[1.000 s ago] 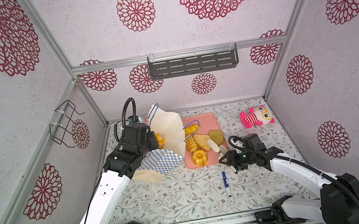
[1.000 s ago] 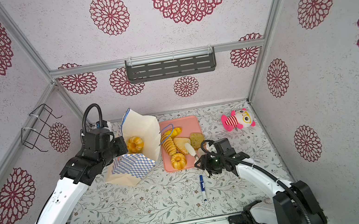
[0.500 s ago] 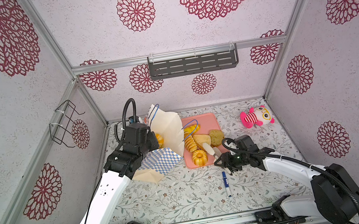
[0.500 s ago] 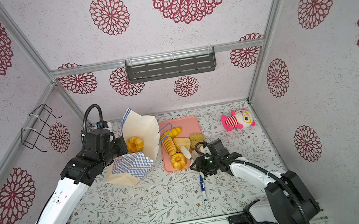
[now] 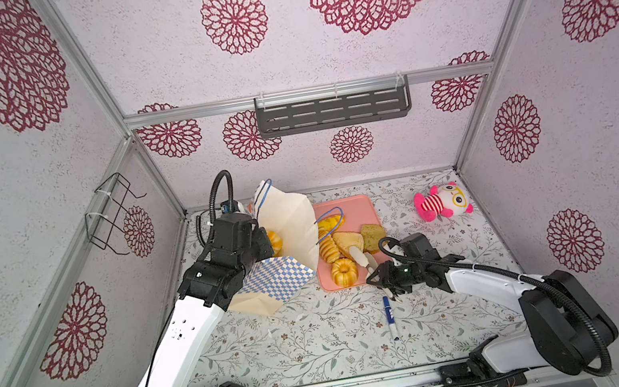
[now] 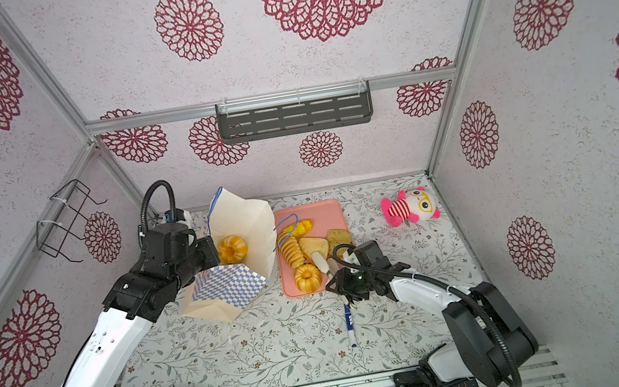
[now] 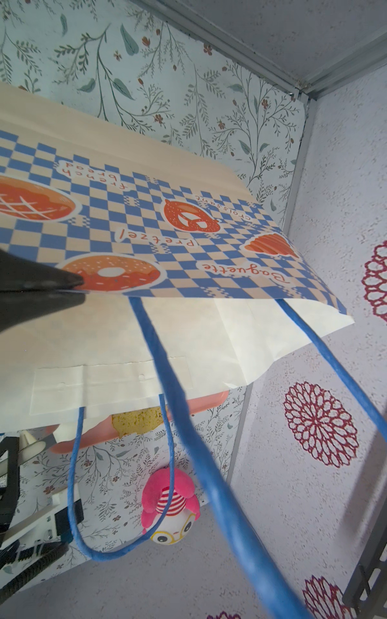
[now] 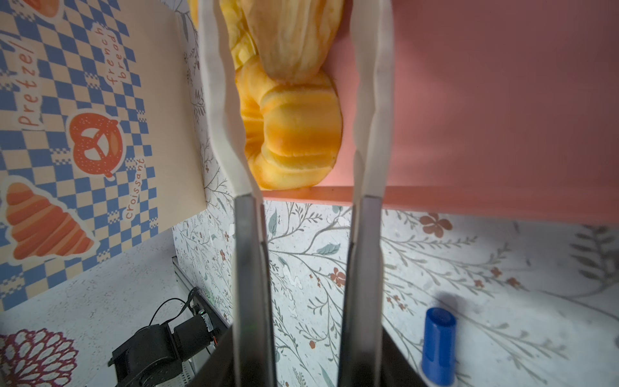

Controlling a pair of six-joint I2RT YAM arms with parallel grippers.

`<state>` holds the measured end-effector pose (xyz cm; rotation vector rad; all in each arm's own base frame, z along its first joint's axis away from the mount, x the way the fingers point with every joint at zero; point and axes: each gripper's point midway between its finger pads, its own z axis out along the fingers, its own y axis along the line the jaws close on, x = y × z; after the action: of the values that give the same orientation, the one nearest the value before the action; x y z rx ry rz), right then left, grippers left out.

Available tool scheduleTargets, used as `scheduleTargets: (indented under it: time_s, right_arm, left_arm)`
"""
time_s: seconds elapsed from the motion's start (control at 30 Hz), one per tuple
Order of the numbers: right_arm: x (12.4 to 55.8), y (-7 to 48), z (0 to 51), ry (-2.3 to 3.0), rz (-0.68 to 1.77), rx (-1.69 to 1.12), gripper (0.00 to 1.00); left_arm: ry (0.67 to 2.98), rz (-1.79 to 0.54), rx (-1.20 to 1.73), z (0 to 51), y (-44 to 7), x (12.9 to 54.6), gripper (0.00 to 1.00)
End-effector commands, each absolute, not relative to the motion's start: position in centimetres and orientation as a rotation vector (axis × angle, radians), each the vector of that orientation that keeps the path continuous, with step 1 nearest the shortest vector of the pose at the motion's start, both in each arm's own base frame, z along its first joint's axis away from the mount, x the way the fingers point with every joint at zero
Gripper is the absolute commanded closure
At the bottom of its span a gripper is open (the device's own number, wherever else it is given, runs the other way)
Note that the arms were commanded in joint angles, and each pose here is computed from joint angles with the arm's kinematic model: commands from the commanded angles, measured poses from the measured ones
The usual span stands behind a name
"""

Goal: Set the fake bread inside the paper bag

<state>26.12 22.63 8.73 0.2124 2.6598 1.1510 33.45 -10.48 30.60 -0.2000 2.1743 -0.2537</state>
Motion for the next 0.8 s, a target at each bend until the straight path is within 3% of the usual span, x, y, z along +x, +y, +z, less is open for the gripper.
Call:
scheduleTargets:
  time_s: [0.0, 0.33, 0.77]
  right_arm:
    - [27.5, 23.7, 11.1, 2.57, 1.211, 0.175, 0.56]
    - [27.4, 23.6, 11.6, 2.554, 1.211, 0.174, 0.7]
    - [27.2, 22.3, 15.5, 2.498, 1.129, 0.128, 0.79]
  left_arm:
    - [2.159, -0.255, -0.209, 30.9, -10.0, 33.2, 1.0]
    - [2.16, -0.258, -0.208, 30.9, -10.0, 33.1, 1.0]
    - [2.162, -0.258, -0.205, 30.8, -10.1, 33.2, 1.0]
